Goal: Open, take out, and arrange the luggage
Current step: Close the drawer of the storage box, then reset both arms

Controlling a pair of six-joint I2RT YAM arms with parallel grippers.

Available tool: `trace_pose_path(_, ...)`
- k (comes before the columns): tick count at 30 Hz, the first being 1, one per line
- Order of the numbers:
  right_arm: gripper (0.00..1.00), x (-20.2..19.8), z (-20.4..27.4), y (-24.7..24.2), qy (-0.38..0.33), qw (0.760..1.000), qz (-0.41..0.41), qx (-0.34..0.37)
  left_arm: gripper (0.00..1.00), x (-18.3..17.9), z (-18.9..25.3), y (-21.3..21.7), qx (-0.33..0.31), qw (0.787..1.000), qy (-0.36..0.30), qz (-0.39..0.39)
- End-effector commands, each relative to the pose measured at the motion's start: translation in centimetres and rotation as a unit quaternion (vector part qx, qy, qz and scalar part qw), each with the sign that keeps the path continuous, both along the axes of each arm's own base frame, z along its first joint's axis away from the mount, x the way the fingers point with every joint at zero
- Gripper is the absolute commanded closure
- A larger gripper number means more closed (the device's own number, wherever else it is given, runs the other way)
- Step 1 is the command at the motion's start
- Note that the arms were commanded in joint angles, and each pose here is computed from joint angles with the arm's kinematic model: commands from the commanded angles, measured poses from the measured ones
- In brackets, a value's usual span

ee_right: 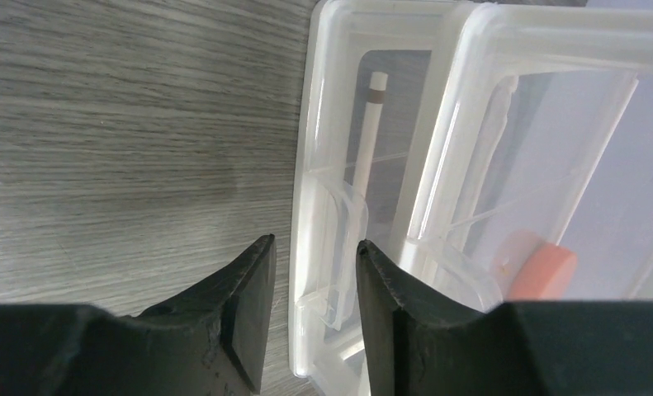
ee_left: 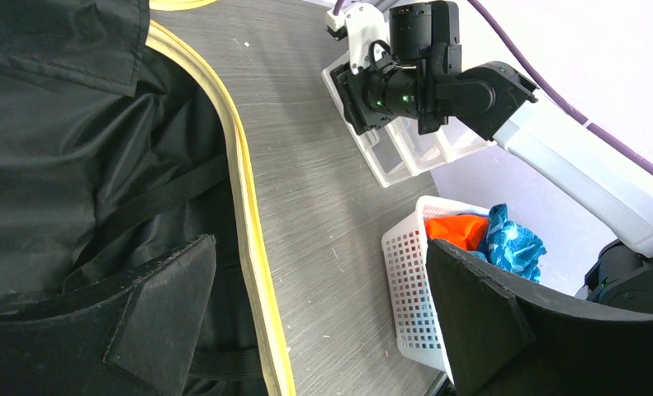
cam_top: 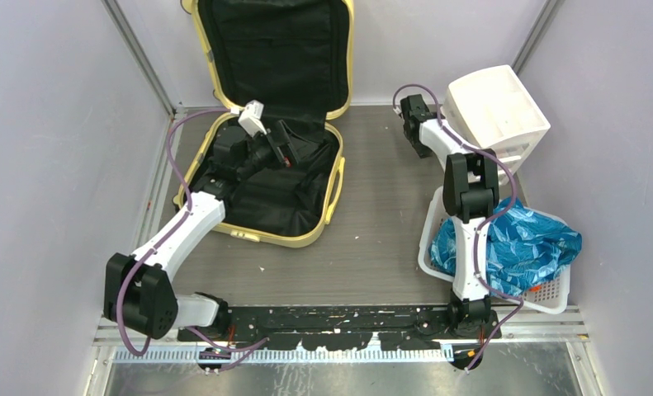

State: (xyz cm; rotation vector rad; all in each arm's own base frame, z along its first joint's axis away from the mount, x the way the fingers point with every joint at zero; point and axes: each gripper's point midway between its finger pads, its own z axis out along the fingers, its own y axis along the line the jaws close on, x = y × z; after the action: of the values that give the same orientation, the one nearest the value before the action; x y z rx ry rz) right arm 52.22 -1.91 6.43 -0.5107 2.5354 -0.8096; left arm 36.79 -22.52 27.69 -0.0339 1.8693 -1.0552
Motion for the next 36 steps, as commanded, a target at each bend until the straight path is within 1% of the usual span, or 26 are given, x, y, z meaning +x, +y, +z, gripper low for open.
trace_pose_path(1, 0.53, 0.0, 1.6, -0.8, -0.011, 1.0, -0.005, -0.01, 0.0, -0.6, 2.5, 0.5, -0.011, 0.999, -0.042, 0.0)
trace_pose_path(3, 0.49, -0.5, 2.2, 0.2, -0.004, 1.0, 0.006, 0.026, 0.0, -0.8, 2.7, 0.7, -0.011, 0.999, -0.045, 0.001)
trace_pose_path(6, 0.43, -2.0, 4.1, 3.3, 0.022, 0.992, 0.04, 0.117, 0.0, -1.1, 3.3, 0.9, -0.007, 0.999, -0.053, -0.001)
trace_pose_path(8, 0.42, -3.4, 6.4, 5.7, 0.037, 0.98, 0.074, 0.183, 0.0, -1.2, 3.9, 1.1, 0.001, 0.998, -0.06, -0.004)
trace_pose_path(10, 0.41, -5.1, 9.4, 8.1, 0.044, 0.961, 0.121, 0.244, 0.0, -1.4, 4.8, 1.6, 0.009, 0.998, -0.065, -0.008)
trace_pose_path(12, 0.35, -7.1, 13.5, 10.2, 0.033, 0.938, 0.178, 0.297, 0.0, -1.4, 6.6, 2.5, 0.014, 0.997, -0.074, -0.009)
trace_pose_path(15, 0.2, -9.7, 18.2, 11.6, 0.008, 0.915, 0.235, 0.328, 0.0, -1.6, 7.4, 3.9, 0.024, 0.998, -0.053, -0.011)
trace_pose_path(16, 0.16, -10.4, 19.8, 11.5, -0.007, 0.912, 0.246, 0.328, 0.0, -1.7, 8.1, 4.3, 0.028, 0.998, -0.053, -0.012)
trace_pose_path(17, 0.11, -11.6, 22.0, 11.7, -0.026, 0.903, 0.267, 0.335, 0.0, -1.7, 9.2, 4.6, 0.031, 0.998, -0.061, -0.013)
trace_pose_path(19, 0.02, -13.4, 24.6, 11.3, -0.049, 0.895, 0.286, 0.339, 0.0, -2.0, 10.4, 5.3, 0.039, 0.997, -0.065, -0.012)
trace_pose_path(20, 0.01, -14.2, 25.8, 11.0, -0.062, 0.891, 0.292, 0.342, 0.0, -2.1, 11.2, 5.5, 0.043, 0.996, -0.075, -0.01)
trace_pose_path(23, 0.0, -16.3, 28.2, 9.6, -0.088, 0.881, 0.289, 0.363, 0.0, -2.6, 13.0, 6.3, 0.065, 0.994, -0.085, 0.002)
trace_pose_path(25, 0.0, -17.3, 29.9, 8.2, -0.115, 0.875, 0.269, 0.385, 0.0, -2.7, 14.3, 6.8, 0.07, 0.994, -0.084, 0.016)
trace_pose_path(27, 0.0, -17.8, 32.4, 7.0, -0.161, 0.869, 0.243, 0.399, 0.0, -3.1, 15.9, 6.7, 0.061, 0.994, -0.084, 0.017)
trace_pose_path(29, 0.0, -18.0, 35.5, 5.1, -0.235, 0.864, 0.186, 0.406, 0.0, -3.8, 17.7, 5.8, 0.041, 0.995, -0.09, -0.011)
trace_pose_path(30, 0.0, -17.9, 36.8, 4.2, -0.265, 0.857, 0.161, 0.411, 0.0, -3.9, 18.1, 5.5, 0.032, 0.996, -0.086, -0.019)
trace_pose_path(33, 0.0, -19.5, 40.5, 2.5, -0.342, 0.837, 0.125, 0.408, 0.0, -4.7, 19.8, 5.0, 0.008, 0.996, -0.088, -0.033)
trace_pose_path(36, 0.0, -21.3, 42.6, 2.1, -0.382, 0.825, 0.112, 0.4, 0.0, -5.6, 20.5, 5.3, 0.016, 0.995, -0.089, -0.031)
